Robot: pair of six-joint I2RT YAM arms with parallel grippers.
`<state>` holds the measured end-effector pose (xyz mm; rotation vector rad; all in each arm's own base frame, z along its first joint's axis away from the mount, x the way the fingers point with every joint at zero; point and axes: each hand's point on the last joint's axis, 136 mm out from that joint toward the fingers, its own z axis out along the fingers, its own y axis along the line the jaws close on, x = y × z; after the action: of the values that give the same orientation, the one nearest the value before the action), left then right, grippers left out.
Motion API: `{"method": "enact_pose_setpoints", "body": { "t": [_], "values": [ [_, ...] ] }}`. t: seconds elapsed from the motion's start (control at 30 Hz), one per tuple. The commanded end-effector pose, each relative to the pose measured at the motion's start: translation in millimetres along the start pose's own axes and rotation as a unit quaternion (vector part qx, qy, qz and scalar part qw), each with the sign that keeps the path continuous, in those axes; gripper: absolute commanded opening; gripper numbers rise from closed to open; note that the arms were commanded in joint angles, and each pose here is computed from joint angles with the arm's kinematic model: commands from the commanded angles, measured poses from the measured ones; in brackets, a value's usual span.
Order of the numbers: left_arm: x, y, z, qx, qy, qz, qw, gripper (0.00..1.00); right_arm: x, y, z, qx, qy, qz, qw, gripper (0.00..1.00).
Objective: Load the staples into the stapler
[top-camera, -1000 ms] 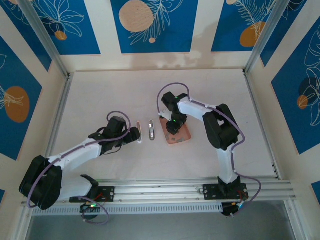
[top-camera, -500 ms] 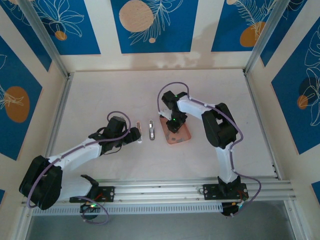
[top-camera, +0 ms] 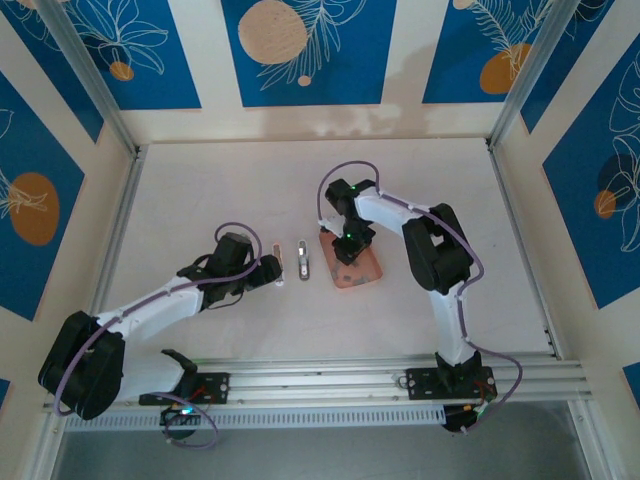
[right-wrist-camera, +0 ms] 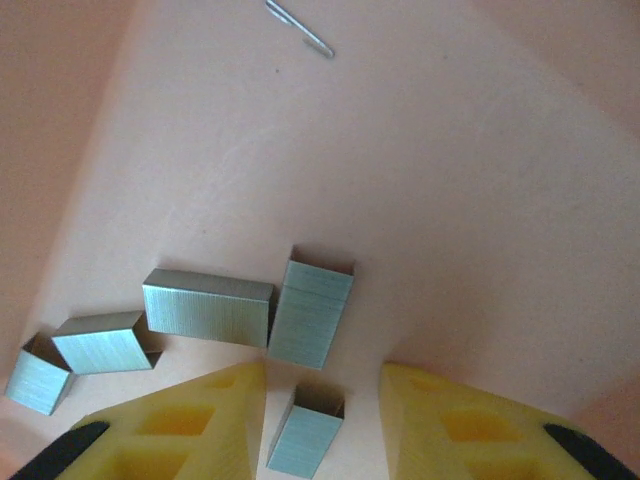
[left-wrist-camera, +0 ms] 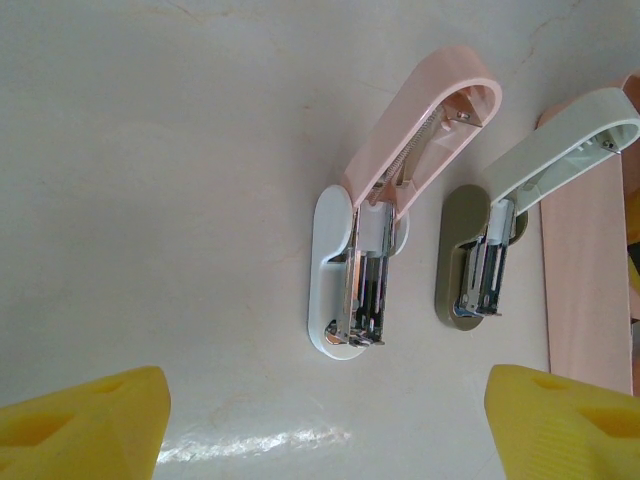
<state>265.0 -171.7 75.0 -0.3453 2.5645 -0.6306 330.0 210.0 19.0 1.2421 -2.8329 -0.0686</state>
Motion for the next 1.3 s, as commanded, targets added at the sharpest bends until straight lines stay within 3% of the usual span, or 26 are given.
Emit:
{"method": "enact_pose_setpoints", "body": {
  "t": [0.0,0.27,0.7,1.13,1.27],
  "values": [
    [-2,-1,-2,0.008,-0.002,0.002,1.000,0.82,21,5,6,-0.012,0.053,0.034,0.998,0.36],
    [-3,-3,0,0.011,0.000,0.005,1.000,0.82,28,3,3,0.004,0.071,0.087,0.994,0.34],
    [-4,-5,-1,0.013,-0.001,0.009,1.000,0.81,2,12,3,-0.026,0.025,0.179,0.983,0.31],
    [-5,-8,-2,0.017,0.000,0.014,1.000,0.81,9,6,25,0.011,0.050,0.229,0.972,0.21],
    [-6,-12,-4,0.022,0.002,0.022,1.000,0.80,1,4,13,0.015,0.011,0.233,0.972,0.18]
  ]
}}
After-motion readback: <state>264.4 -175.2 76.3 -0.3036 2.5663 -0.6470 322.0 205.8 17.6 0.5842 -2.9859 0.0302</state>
